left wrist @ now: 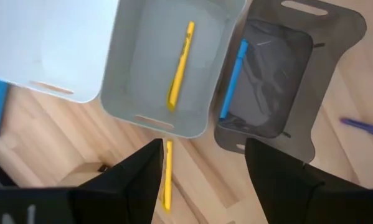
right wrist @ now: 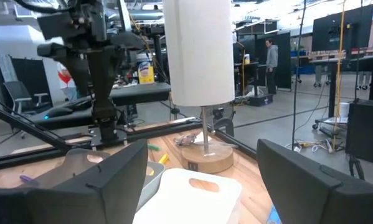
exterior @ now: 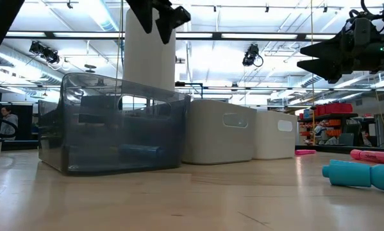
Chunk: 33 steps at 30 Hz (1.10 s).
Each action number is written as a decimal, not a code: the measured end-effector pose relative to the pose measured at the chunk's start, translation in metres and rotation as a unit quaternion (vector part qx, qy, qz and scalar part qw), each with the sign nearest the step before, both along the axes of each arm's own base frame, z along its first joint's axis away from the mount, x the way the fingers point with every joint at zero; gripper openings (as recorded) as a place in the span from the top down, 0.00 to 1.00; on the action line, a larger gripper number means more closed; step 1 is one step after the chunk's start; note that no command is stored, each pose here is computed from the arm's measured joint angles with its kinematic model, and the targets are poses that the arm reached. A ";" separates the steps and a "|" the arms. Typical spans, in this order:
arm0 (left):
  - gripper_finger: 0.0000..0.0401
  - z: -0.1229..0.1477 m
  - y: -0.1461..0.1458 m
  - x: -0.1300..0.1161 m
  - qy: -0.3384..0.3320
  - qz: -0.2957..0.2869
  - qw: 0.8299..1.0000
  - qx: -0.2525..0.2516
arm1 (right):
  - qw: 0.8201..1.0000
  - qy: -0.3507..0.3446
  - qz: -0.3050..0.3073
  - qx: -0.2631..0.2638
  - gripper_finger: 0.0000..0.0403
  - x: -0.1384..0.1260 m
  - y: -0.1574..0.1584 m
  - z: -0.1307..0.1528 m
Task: Pick & Place Markers
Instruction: Put the yellow marker into the gray bin
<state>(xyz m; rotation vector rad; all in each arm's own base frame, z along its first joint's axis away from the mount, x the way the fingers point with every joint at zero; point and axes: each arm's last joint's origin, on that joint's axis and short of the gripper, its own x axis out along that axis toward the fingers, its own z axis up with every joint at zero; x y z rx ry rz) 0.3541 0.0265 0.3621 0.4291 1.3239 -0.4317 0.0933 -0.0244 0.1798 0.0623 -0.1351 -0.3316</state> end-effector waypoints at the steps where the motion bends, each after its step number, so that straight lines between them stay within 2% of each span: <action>1: 0.42 0.003 0.001 -0.002 -0.004 0.001 1.000 0.000 | 1.000 0.000 0.000 0.000 0.25 0.000 0.000 0.000; 5: 0.42 0.009 0.007 -0.011 -0.012 0.010 1.000 -0.001 | 1.000 0.000 0.000 0.000 0.25 0.000 0.000 0.000; 12: 0.42 0.000 0.015 -0.029 0.004 0.006 1.000 0.002 | 1.000 0.000 0.000 0.000 0.25 0.000 0.000 0.000; 22: 0.42 -0.041 0.025 -0.040 -0.032 -0.059 0.997 0.028 | 1.000 0.000 0.000 0.000 0.25 0.000 0.000 0.000; 33: 0.42 -0.088 0.043 -0.048 -0.010 -0.082 0.995 0.056 | 1.000 0.000 0.000 0.000 0.25 0.000 0.000 0.000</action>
